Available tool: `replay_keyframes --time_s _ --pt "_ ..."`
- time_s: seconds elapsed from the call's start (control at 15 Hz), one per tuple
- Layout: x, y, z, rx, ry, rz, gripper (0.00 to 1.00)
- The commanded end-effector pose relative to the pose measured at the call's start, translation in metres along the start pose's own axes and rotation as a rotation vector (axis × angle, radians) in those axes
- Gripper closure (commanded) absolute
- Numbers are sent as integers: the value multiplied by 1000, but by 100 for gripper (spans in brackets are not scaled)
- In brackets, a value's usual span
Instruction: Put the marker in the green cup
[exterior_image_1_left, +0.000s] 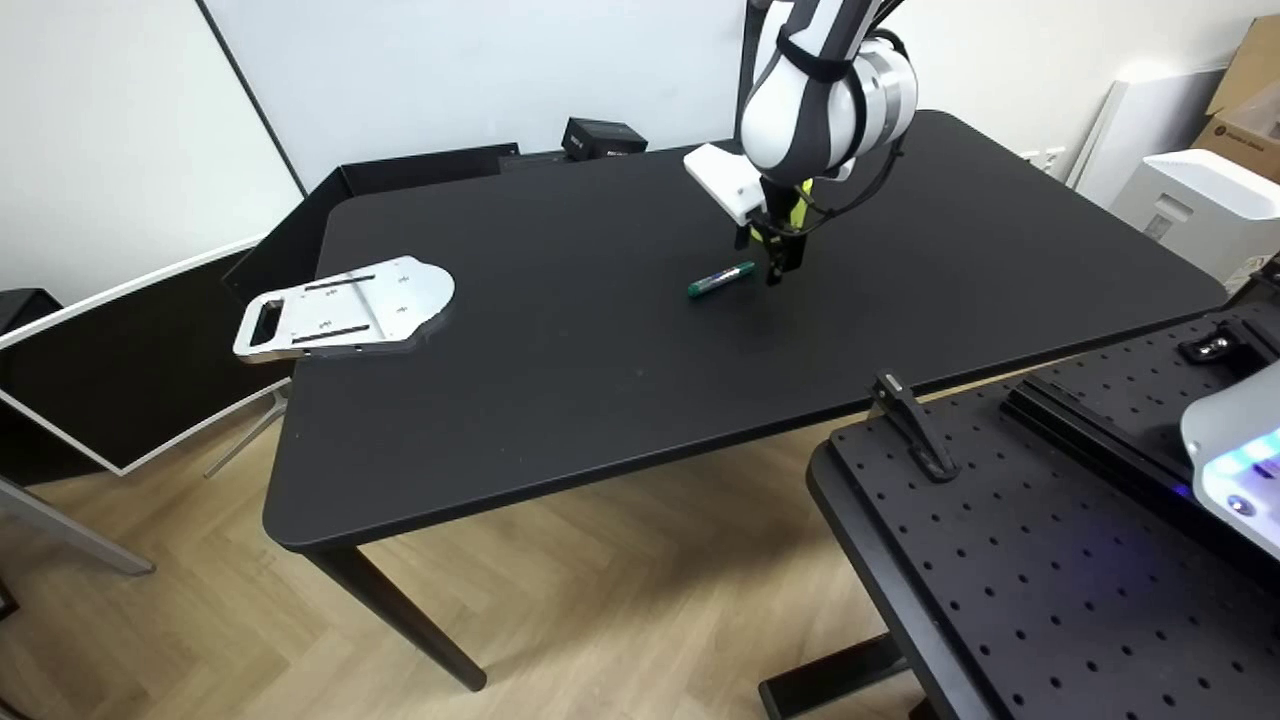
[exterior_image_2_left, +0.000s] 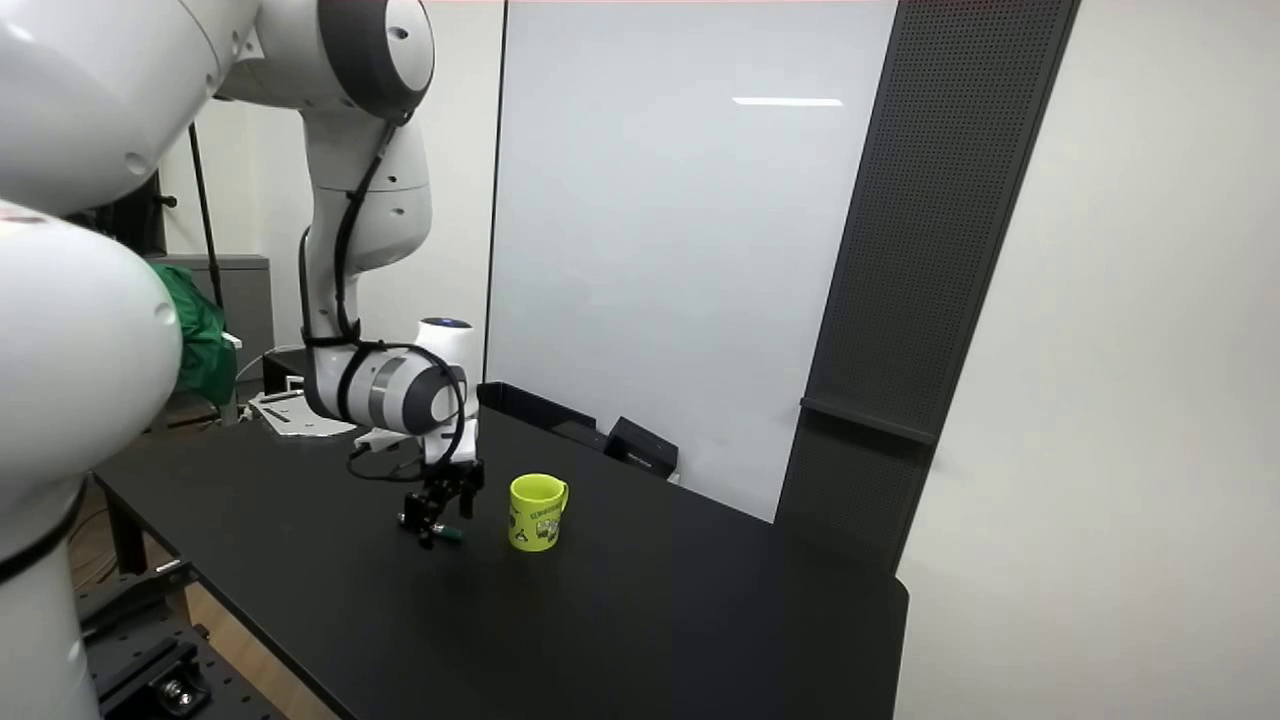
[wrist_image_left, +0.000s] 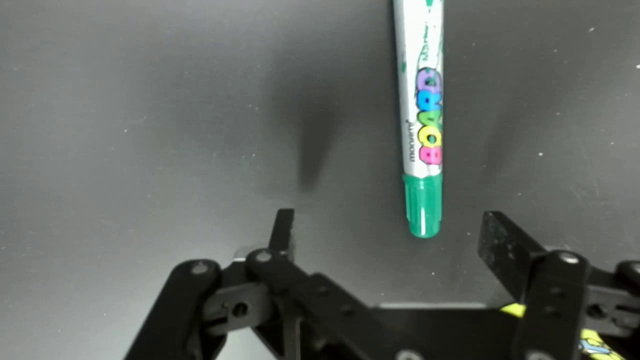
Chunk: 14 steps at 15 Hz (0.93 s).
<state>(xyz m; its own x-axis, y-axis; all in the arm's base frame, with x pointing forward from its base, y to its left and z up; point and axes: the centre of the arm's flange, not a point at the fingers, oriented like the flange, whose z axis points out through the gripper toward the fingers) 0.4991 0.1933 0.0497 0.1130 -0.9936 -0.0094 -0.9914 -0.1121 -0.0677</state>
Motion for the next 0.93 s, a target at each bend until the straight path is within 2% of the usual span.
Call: replay_keyframes --time_s 0.0,0.07,0.6,0.87 --pt "-1 -1 12 2 3 34 36" --pt "0 0 14 -1 4 35 45" --pt "2 1 16 -17 12 48 99" --pt "7 -6 5 -24 21 52 95"
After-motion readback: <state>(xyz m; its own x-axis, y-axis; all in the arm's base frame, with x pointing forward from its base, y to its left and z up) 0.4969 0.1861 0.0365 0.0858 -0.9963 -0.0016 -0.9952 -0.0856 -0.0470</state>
